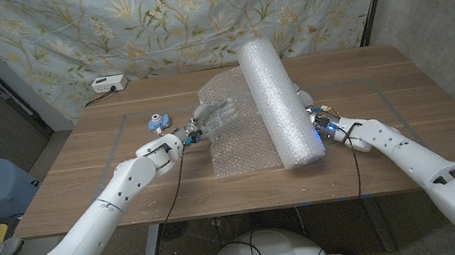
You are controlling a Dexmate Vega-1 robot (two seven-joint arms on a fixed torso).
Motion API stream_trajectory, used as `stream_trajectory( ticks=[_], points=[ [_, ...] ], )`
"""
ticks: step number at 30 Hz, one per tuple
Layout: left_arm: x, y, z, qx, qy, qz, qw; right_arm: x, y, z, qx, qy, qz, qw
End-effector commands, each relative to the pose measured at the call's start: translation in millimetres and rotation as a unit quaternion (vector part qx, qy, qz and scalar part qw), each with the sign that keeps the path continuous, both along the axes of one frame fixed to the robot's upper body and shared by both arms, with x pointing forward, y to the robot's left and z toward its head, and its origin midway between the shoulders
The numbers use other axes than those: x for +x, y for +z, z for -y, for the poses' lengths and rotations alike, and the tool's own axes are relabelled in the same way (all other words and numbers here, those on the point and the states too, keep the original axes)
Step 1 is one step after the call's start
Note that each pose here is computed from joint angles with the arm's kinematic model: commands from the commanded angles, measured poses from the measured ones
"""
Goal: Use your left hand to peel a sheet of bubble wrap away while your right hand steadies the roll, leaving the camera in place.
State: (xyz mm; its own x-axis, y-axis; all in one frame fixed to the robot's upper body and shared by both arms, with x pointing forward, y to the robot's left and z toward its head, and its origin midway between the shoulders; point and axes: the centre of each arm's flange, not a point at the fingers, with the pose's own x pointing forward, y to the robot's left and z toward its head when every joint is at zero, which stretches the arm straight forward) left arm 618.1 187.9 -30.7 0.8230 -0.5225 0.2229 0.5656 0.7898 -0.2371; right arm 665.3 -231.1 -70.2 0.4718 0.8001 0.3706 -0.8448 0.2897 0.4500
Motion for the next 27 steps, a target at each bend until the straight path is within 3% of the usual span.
stream_trajectory(
  ticks=[1,13,27],
  points=[
    [0.2,-0.4,-10.1,-0.008,0.012,-0.013,1.000,4.0,-3.9,1.8,-0.019,0.007,-0.035,0.9992],
    [3.5,2.7,-15.1,-0.006,0.017,-0.021,1.000,8.0,-1.7,4.4,-0.023,0.008,-0.043,0.9988],
    [7.8,11.0,-10.8,-0.003,0.013,-0.023,1.000,12.0,-1.5,9.1,-0.018,0.009,-0.050,0.9985]
  ],
)
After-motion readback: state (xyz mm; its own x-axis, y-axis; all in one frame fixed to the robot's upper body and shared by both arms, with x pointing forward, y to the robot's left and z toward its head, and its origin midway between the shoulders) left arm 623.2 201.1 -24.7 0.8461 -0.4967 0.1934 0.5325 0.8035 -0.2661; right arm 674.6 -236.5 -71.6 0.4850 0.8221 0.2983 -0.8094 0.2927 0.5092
